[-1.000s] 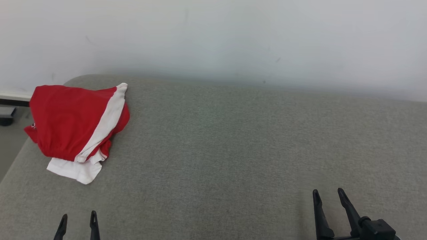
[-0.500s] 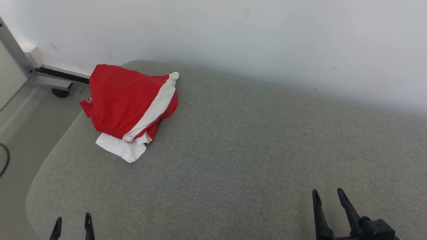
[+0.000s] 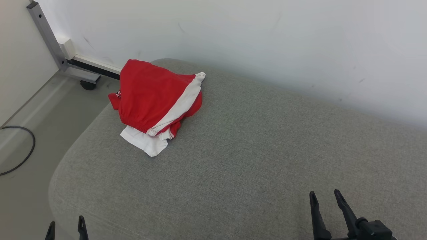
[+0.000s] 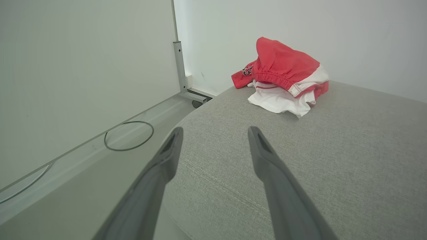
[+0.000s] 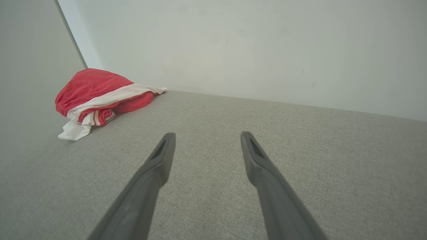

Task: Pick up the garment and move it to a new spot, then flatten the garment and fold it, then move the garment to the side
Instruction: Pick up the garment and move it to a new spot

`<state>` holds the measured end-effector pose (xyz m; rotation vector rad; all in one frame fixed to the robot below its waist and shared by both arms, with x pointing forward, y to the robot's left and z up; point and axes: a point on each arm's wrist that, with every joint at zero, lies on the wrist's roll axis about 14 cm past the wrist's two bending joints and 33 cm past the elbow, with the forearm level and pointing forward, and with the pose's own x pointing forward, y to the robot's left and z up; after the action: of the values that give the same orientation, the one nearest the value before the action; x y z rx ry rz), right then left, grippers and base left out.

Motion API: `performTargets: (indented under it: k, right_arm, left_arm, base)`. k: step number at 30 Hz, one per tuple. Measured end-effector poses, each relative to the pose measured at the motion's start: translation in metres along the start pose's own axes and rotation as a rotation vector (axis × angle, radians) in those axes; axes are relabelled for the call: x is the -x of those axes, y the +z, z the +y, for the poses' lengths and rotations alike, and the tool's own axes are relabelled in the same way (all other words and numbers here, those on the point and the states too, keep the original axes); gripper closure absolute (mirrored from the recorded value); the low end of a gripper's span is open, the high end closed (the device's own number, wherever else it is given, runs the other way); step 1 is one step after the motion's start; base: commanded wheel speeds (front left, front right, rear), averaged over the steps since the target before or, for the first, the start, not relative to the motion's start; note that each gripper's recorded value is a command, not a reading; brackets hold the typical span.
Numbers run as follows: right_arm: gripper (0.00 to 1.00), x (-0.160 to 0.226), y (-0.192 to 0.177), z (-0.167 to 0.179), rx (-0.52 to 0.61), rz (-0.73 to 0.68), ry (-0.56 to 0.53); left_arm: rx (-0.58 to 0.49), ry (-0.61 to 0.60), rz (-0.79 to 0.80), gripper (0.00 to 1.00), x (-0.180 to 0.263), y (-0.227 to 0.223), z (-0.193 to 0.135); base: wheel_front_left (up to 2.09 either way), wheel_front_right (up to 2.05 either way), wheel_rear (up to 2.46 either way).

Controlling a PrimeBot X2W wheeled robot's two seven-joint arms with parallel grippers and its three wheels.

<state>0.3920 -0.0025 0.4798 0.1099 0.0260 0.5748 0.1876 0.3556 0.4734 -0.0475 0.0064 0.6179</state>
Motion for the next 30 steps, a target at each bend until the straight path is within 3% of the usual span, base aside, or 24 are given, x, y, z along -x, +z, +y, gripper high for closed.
performTargets:
  k: [10, 16, 25, 30]
  right_arm:
    - [0.0, 0.003, -0.001, -0.003, 0.007, 0.001, -0.01]
    - [0.0, 0.003, 0.004, -0.013, 0.015, -0.015, -0.036]
    - [0.0, 0.012, 0.014, -0.045, 0.007, -0.052, -0.133]
    - [0.0, 0.022, 0.025, -0.073, 0.006, -0.091, -0.219]
  left_arm:
    - [0.017, -0.033, -0.028, 0.0, -0.016, 0.009, -0.014]
    - [0.062, -0.095, -0.14, 0.0, -0.065, 0.05, -0.045]
    - [0.036, -0.207, -0.284, 0.0, -0.139, 0.115, -0.088]
    - [0.032, -0.259, -0.284, 0.0, -0.174, 0.123, -0.113]
  base:
    - [0.0, 0.0, 0.0]
    - [0.0, 0.0, 0.0]
    - [0.0, 0.0, 0.0]
    - [0.0, 0.0, 0.0]
